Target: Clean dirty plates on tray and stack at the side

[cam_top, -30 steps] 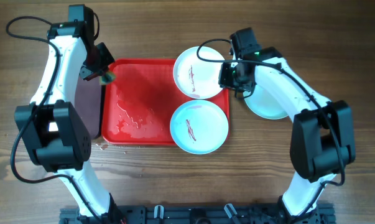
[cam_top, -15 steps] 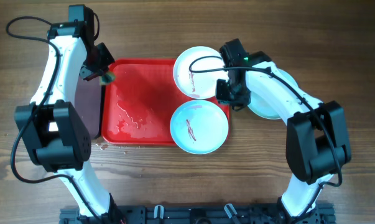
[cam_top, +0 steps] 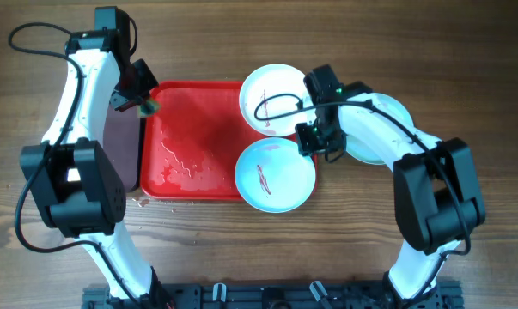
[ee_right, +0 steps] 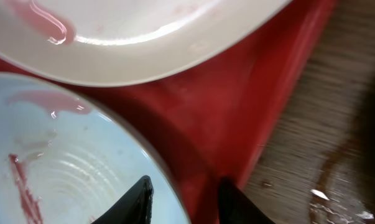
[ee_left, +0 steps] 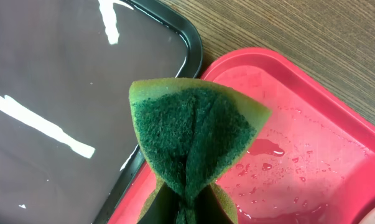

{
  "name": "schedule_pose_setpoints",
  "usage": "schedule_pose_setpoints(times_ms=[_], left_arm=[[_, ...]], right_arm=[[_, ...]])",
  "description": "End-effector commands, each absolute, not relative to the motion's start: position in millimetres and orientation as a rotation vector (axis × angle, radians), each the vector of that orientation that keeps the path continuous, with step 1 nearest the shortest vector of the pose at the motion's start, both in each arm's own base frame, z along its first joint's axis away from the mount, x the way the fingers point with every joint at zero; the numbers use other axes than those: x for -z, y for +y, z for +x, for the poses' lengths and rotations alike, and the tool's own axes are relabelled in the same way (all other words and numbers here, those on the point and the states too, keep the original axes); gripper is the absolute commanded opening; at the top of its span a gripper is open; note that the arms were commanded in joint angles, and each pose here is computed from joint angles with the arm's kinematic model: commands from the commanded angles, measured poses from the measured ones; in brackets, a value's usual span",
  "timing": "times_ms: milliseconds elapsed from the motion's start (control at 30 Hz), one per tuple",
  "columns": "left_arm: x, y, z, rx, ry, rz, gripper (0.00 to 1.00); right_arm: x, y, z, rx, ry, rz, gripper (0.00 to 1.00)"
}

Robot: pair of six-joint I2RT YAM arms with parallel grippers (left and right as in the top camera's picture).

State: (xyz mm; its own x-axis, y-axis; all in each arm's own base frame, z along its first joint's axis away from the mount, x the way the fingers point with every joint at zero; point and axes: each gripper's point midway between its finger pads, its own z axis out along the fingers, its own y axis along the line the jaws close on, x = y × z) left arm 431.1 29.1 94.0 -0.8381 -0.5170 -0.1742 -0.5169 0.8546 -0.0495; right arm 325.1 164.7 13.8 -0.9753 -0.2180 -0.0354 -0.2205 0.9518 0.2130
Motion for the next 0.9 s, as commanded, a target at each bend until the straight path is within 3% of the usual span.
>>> schedule_pose_setpoints(times_ms=[0, 100, 200, 600, 700, 867], left_arm=[[-97.6, 27.3, 430.5, 0.013, 2.839, -0.810, 0.04], [-97.6, 27.3, 430.6, 0.013, 2.838, -0.809, 0.04], [-97.6, 27.3, 430.6, 0.013, 2.838, -0.809, 0.04], [-97.6, 27.4, 430.7, 0.013, 2.838, -0.809, 0.04], [-97.6, 27.4, 430.7, 0.013, 2.838, -0.809, 0.04], [-97.6, 27.3, 430.5, 0.013, 2.839, -0.810, 0.04]], right_arm=[[-11.5, 163.5, 315.8, -0.348, 3.083, -0.469, 0.34], [-11.9, 165.1, 314.2, -0.366, 3.087, -0.469, 0.26], [-13.2, 169.3, 309.2, -0.417, 3.102, -0.463, 0.04], [-35.5, 260.4, 297.8, -0.570, 3.083, -0.185, 0.04], [-36.4, 279.5, 309.9, -0.522, 3.005, 0.024, 0.04], [-38.2, 295.4, 336.5, -0.434, 2.828, 0.119, 0.04]])
